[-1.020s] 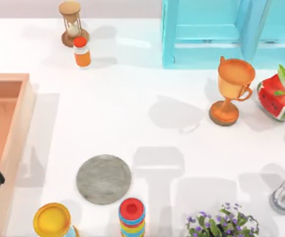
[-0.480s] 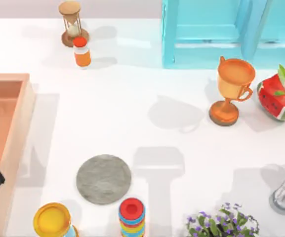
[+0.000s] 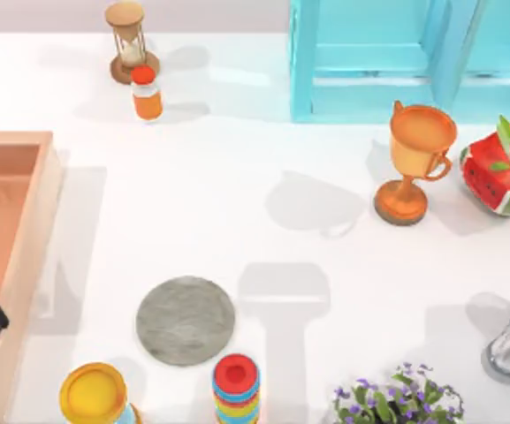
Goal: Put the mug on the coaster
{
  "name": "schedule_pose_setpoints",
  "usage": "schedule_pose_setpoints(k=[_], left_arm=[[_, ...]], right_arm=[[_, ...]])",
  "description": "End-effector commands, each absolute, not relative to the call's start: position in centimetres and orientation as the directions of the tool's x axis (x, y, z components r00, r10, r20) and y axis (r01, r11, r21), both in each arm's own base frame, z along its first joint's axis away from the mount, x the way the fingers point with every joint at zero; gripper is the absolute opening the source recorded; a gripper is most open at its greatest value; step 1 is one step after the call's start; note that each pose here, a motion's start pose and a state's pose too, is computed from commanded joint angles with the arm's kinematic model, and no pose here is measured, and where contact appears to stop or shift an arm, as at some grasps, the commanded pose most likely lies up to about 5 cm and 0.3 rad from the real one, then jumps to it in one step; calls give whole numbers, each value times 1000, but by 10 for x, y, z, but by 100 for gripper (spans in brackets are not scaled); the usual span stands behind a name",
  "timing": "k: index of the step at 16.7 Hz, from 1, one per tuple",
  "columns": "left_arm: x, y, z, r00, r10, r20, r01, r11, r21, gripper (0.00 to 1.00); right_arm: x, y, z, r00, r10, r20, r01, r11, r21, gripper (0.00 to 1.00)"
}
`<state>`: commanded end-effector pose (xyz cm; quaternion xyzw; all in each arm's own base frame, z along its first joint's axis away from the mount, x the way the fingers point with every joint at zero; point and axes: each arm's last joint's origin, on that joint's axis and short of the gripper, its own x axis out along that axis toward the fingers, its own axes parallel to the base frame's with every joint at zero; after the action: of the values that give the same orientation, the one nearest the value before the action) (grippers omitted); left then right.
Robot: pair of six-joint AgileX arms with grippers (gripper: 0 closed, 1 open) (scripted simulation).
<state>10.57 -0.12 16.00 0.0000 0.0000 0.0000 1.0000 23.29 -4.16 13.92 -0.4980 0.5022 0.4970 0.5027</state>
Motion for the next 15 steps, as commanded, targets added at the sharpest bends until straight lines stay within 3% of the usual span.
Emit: schedule_pose_setpoints(k=[13, 15], left_arm=[[106, -1, 160, 1000, 0, 0, 0, 1000, 0, 100], [106, -1, 160, 1000, 0, 0, 0, 1000, 0, 100]], right_arm=[[233, -42, 139, 2, -1, -1000, -1000, 10, -2, 2], [233, -42, 139, 2, -1, -1000, -1000, 10, -2, 0]])
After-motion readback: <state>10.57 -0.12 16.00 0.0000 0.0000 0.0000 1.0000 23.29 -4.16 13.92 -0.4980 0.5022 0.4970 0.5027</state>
